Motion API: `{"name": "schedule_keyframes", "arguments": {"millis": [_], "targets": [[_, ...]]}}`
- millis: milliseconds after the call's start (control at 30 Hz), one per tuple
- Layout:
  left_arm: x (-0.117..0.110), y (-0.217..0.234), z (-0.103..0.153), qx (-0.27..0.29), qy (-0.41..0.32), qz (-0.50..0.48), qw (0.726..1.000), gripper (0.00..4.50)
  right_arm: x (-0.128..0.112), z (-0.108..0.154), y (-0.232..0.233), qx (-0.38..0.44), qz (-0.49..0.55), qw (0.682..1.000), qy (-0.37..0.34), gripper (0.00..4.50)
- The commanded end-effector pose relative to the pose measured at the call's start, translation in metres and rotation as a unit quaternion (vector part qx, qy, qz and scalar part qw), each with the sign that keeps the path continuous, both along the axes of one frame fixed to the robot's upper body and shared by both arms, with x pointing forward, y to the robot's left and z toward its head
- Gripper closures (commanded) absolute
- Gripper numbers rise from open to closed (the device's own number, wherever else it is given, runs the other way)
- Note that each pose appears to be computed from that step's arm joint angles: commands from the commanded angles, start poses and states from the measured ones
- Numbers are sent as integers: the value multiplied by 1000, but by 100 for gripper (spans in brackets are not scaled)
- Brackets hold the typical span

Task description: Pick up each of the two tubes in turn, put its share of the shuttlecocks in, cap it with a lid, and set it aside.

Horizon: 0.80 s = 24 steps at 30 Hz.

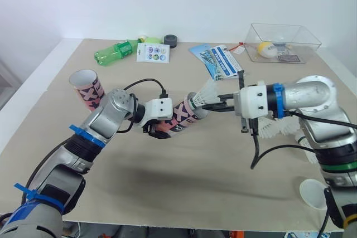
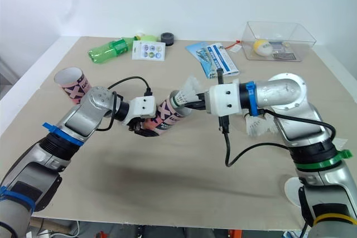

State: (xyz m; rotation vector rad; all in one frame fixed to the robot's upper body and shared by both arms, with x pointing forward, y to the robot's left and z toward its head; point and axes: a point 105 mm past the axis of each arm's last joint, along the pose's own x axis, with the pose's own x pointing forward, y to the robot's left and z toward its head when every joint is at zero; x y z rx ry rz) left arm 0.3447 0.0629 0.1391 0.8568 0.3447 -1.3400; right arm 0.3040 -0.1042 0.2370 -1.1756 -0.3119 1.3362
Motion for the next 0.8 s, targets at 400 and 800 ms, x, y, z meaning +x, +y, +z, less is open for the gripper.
{"name": "schedule_keyframes", "arguments": {"millis": [400, 800], "targets": [[-1, -1, -2, -3, -4, 10, 1000, 150, -16, 53, -5, 109, 9, 994, 25, 9], [-2, -2, -5, 2, 1, 1, 1000, 150, -14, 10, -116, 370, -359, 840, 169, 9]]}}
